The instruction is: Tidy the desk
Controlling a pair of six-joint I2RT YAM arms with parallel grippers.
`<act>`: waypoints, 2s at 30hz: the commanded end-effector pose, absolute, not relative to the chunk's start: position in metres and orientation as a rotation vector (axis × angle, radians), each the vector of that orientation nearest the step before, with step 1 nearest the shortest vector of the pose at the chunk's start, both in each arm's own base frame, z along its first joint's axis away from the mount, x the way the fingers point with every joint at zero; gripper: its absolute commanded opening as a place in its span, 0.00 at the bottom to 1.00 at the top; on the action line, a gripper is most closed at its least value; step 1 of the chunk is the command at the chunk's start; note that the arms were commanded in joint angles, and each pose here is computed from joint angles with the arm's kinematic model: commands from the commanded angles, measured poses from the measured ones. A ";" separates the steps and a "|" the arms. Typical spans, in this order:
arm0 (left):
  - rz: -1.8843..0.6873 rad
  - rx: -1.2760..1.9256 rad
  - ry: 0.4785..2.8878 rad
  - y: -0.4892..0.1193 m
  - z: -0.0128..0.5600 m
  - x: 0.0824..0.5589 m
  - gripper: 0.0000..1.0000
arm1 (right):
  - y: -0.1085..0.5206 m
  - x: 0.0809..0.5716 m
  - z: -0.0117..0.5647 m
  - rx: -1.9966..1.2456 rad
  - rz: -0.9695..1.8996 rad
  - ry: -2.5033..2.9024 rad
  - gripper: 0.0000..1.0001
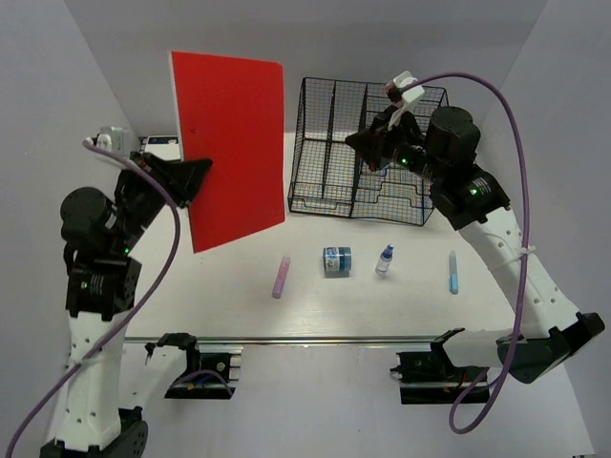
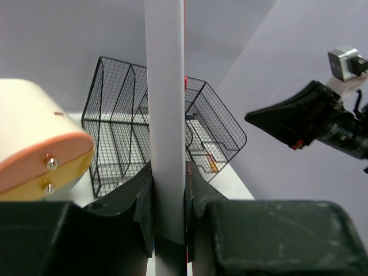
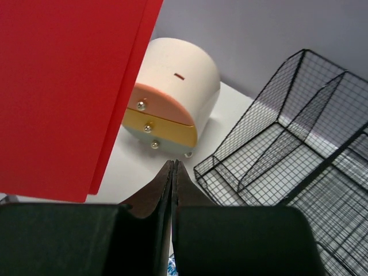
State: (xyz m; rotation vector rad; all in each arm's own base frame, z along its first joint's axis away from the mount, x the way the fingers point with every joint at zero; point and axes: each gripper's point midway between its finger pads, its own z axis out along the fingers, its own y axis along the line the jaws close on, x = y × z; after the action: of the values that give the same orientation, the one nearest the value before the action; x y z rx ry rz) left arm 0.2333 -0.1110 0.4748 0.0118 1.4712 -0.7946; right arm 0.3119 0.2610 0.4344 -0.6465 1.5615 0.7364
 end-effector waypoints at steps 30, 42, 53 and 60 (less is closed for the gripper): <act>-0.538 0.276 1.165 -0.202 0.503 0.422 0.00 | 0.203 0.350 0.431 -0.546 0.655 1.557 0.53; -0.387 0.212 1.141 -0.224 0.474 0.466 0.00 | 0.194 0.360 0.422 -0.517 0.672 1.594 0.53; -0.403 0.195 1.094 -0.257 0.437 0.498 0.00 | 0.184 0.366 0.424 -0.499 0.655 1.600 0.53; -0.348 0.201 1.031 -0.267 0.419 0.509 0.00 | 0.178 0.368 0.420 -0.494 0.653 1.613 0.53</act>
State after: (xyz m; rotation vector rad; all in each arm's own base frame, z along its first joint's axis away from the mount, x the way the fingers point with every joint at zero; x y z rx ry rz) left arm 0.5233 -0.2724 0.3578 0.2559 1.2431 -0.3535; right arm 0.3681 0.1798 0.4075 -0.4847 1.6516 0.6519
